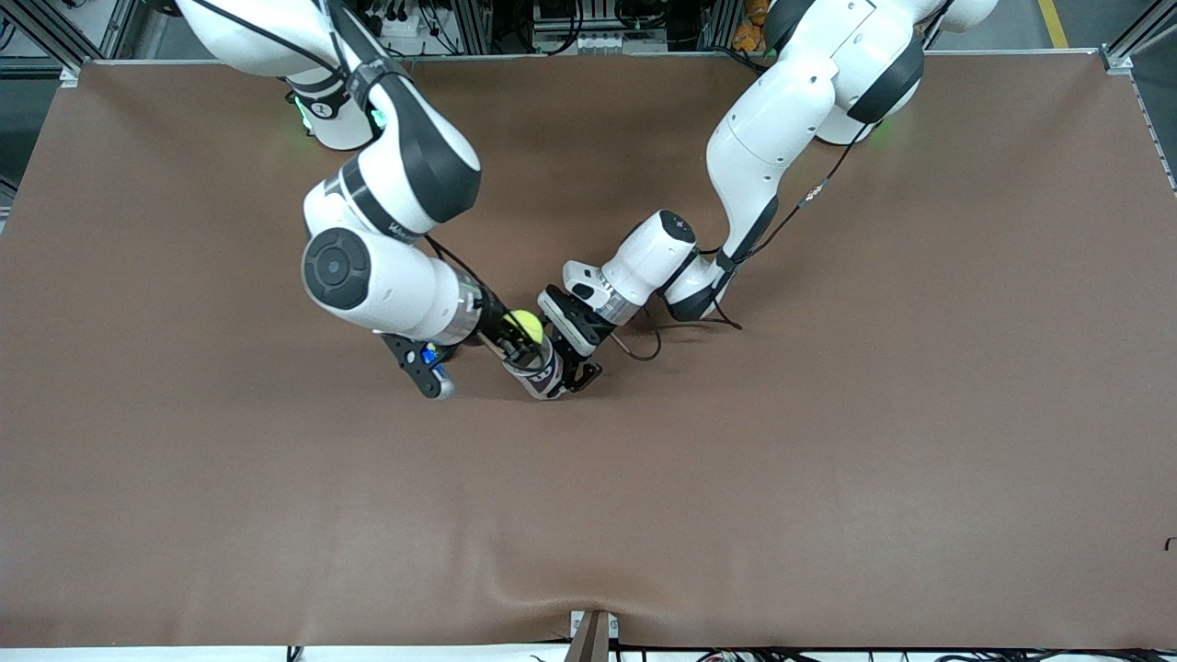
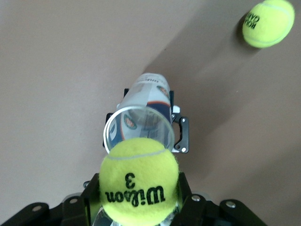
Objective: Insert tennis ball vertically with right arm
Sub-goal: 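Carry the Wilson ball with the right gripper and drop it into the can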
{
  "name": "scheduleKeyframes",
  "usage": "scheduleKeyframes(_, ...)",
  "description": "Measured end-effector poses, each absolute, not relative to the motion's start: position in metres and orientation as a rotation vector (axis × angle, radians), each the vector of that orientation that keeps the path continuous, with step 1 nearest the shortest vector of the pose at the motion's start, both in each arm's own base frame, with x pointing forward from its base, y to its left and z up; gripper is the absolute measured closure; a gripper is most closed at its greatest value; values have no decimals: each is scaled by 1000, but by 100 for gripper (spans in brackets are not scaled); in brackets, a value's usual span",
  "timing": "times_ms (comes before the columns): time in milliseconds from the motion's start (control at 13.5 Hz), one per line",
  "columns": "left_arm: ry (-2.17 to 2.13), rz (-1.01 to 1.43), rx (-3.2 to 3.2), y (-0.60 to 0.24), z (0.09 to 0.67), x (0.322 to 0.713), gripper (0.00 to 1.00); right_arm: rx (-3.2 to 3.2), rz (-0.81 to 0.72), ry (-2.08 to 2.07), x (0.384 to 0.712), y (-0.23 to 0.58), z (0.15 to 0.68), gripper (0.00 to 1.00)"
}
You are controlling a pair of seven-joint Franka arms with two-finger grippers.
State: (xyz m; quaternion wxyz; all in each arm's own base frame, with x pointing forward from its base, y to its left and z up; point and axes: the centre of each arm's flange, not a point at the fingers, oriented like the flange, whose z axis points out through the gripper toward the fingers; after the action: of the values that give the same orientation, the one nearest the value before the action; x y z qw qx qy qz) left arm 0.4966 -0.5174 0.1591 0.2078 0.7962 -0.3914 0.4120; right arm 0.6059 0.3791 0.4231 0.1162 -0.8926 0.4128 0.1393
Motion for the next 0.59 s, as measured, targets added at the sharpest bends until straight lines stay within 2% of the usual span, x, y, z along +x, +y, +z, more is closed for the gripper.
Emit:
scheduleKeyframes(520, -1090, 1147, 2216, -518, 159, 496, 20, -2601, 394, 1247, 618, 378, 390, 34)
scheduleKeyframes(595, -1090, 1147, 2216, -518, 159, 496, 20, -2603, 397, 1249, 618, 378, 388, 27)
